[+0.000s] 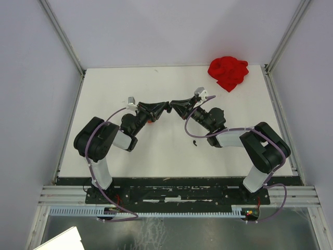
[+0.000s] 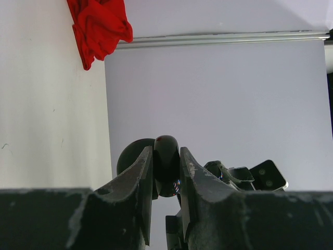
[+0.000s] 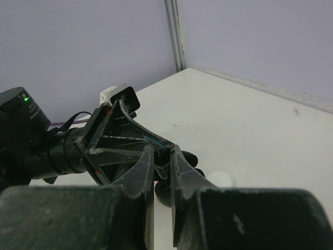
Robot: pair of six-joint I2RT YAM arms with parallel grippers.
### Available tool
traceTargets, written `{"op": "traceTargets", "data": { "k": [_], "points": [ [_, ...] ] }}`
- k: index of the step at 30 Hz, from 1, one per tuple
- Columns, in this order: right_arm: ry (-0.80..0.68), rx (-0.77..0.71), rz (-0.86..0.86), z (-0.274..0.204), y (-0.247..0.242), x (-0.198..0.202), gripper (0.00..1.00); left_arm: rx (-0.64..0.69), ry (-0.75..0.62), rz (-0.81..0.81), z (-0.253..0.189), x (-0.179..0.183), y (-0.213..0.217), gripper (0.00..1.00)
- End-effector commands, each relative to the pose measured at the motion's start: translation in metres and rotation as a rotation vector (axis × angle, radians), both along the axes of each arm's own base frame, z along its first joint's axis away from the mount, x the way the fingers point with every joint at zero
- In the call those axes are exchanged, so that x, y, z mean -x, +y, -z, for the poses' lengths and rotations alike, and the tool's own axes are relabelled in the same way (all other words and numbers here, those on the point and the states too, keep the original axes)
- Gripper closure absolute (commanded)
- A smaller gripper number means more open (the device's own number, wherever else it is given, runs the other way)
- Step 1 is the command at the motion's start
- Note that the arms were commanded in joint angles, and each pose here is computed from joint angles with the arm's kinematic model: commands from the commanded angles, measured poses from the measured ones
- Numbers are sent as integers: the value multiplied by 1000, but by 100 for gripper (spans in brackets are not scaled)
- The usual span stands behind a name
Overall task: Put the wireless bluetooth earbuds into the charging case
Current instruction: Place the earbud in the charging case.
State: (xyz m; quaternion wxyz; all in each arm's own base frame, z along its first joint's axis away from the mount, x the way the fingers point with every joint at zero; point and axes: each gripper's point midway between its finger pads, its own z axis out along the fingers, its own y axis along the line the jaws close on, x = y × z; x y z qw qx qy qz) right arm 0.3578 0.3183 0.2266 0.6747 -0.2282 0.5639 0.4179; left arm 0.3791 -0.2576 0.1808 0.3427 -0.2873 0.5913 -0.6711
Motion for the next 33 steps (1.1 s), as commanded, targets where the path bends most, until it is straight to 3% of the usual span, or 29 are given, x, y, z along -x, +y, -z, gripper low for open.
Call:
{"op": "traceTargets", "data": {
  "k": [1,33],
  "points": [
    [-73,-30,-31,-18,4,5,99,57,-68,31,-24,4,-5,97],
    [-79,-24,-41,-18,6,6,99,58,-66,32,-24,4,-5,97]
  ]
}}
